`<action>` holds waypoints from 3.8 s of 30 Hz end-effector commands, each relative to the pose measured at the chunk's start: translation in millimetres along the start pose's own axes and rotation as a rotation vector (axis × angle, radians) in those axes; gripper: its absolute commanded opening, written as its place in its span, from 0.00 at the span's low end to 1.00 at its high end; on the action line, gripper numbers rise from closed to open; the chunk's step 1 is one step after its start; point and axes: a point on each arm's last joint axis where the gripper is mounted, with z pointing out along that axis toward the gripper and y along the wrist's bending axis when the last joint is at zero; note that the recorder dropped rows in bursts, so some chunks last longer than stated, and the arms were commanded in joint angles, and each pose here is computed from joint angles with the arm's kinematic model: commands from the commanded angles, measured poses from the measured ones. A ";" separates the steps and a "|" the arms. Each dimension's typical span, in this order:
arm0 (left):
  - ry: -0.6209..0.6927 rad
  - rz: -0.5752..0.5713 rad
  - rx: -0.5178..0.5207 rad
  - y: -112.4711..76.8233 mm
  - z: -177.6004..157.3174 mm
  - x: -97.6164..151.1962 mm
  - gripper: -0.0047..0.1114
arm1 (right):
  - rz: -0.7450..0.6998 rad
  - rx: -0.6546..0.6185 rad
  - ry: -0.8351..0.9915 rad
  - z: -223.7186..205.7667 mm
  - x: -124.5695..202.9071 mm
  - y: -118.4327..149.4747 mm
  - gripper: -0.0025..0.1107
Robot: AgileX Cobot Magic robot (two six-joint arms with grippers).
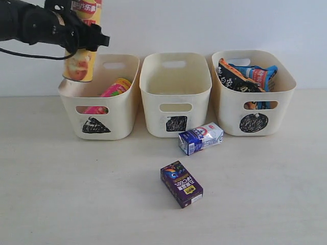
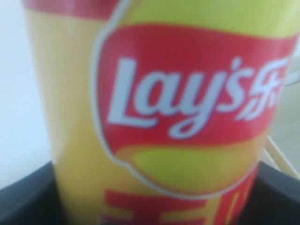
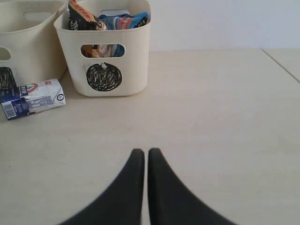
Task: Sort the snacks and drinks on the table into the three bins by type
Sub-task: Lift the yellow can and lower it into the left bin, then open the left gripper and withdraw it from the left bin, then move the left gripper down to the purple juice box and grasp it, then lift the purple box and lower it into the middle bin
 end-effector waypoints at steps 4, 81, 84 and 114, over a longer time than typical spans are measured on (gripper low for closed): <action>0.128 0.056 -0.013 -2.5 36.0 16.2 0.30 | 0.000 0.002 -0.010 0.2 0.5 -0.2 0.02; 0.611 0.518 0.767 -229.0 -39.1 139.5 0.97 | 0.000 0.002 0.000 0.2 1.3 -0.2 0.02; 0.629 0.524 0.775 -231.5 -35.5 145.1 0.97 | 0.000 0.002 0.000 0.2 1.3 -0.2 0.02; 0.027 0.468 0.581 -197.1 -111.3 0.6 0.07 | 0.001 0.002 -0.004 0.2 1.0 -0.2 0.02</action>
